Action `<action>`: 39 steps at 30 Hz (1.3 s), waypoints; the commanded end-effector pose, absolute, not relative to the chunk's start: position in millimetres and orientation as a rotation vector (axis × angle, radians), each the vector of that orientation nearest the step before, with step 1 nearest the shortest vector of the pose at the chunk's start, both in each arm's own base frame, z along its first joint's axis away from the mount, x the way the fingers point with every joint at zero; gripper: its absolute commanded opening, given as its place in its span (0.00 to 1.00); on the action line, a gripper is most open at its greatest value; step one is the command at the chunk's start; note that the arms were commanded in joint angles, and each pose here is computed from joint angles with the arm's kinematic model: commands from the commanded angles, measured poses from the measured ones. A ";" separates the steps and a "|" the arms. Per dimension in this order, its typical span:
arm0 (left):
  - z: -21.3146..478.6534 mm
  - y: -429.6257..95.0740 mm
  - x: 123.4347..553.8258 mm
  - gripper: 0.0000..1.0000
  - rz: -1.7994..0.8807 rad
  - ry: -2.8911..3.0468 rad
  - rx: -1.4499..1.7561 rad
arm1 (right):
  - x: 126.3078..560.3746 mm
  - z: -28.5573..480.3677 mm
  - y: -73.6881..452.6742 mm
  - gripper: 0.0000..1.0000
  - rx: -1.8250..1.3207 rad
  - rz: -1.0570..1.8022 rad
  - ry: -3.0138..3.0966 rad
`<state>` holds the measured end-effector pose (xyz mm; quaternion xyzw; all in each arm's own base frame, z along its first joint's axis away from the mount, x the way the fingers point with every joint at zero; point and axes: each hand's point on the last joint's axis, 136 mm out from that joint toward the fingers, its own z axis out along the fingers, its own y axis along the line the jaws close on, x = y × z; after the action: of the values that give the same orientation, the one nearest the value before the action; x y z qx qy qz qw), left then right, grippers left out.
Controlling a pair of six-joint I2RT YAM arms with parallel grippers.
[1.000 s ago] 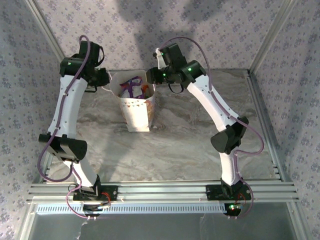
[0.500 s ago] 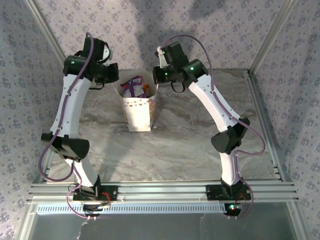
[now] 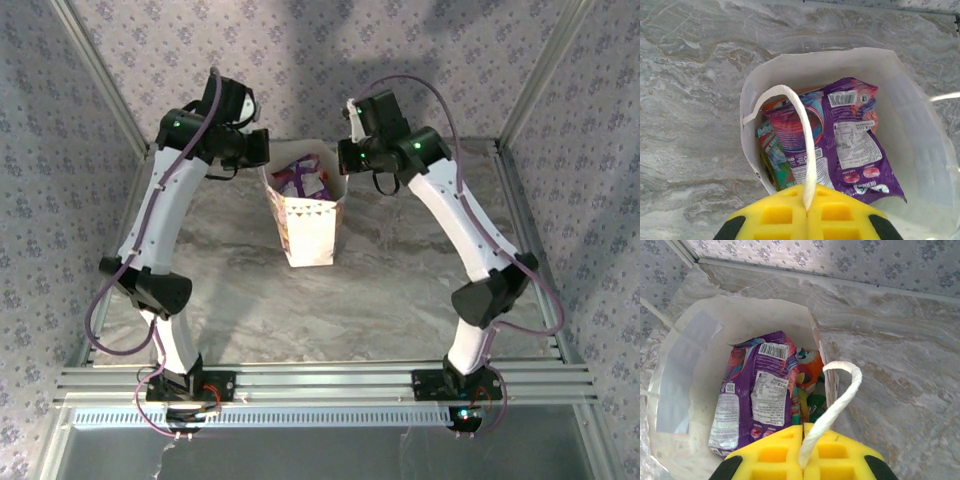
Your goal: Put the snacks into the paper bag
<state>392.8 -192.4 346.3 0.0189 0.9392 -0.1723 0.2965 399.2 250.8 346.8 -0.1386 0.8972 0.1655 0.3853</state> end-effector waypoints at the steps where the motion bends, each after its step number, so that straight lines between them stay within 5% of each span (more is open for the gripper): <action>1: 367.5 -205.7 395.2 0.00 -0.512 2.421 0.055 | 393.8 382.0 234.9 0.00 -0.288 0.440 2.164; 6: 357.2 -209.3 393.6 0.00 -0.486 2.444 0.044 | 383.5 372.7 223.8 0.00 -0.250 0.440 2.174; 10: 356.2 -208.9 390.1 0.10 -0.491 2.444 0.035 | 378.7 354.8 218.5 0.00 -0.224 0.427 2.230; 16: 353.8 -190.6 380.8 0.33 -0.386 2.446 0.032 | 370.0 348.8 209.2 0.42 -0.208 0.401 2.246; 21: 366.0 -174.8 368.7 0.40 -0.326 2.418 0.045 | 360.8 359.0 194.3 0.55 -0.181 0.362 2.226; 27: 382.6 -142.3 345.3 0.47 -0.212 2.387 -0.005 | 345.8 367.2 166.7 0.82 -0.114 0.295 2.182; 31: 389.7 -118.6 331.8 0.59 -0.163 2.329 -0.050 | 338.0 365.0 141.8 0.93 -0.059 0.207 2.180; 34: 379.6 -96.5 324.8 1.00 -0.130 2.298 -0.107 | 332.4 357.0 121.0 0.97 -0.022 0.128 2.185; 39: 338.7 -61.6 319.2 1.00 -0.062 2.248 -0.195 | 325.5 327.3 84.1 1.00 0.065 0.002 2.217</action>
<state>306.5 -71.1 346.6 -0.0686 0.9158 -0.0414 0.3935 331.1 110.8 341.7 0.0016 0.8908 0.0485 0.4517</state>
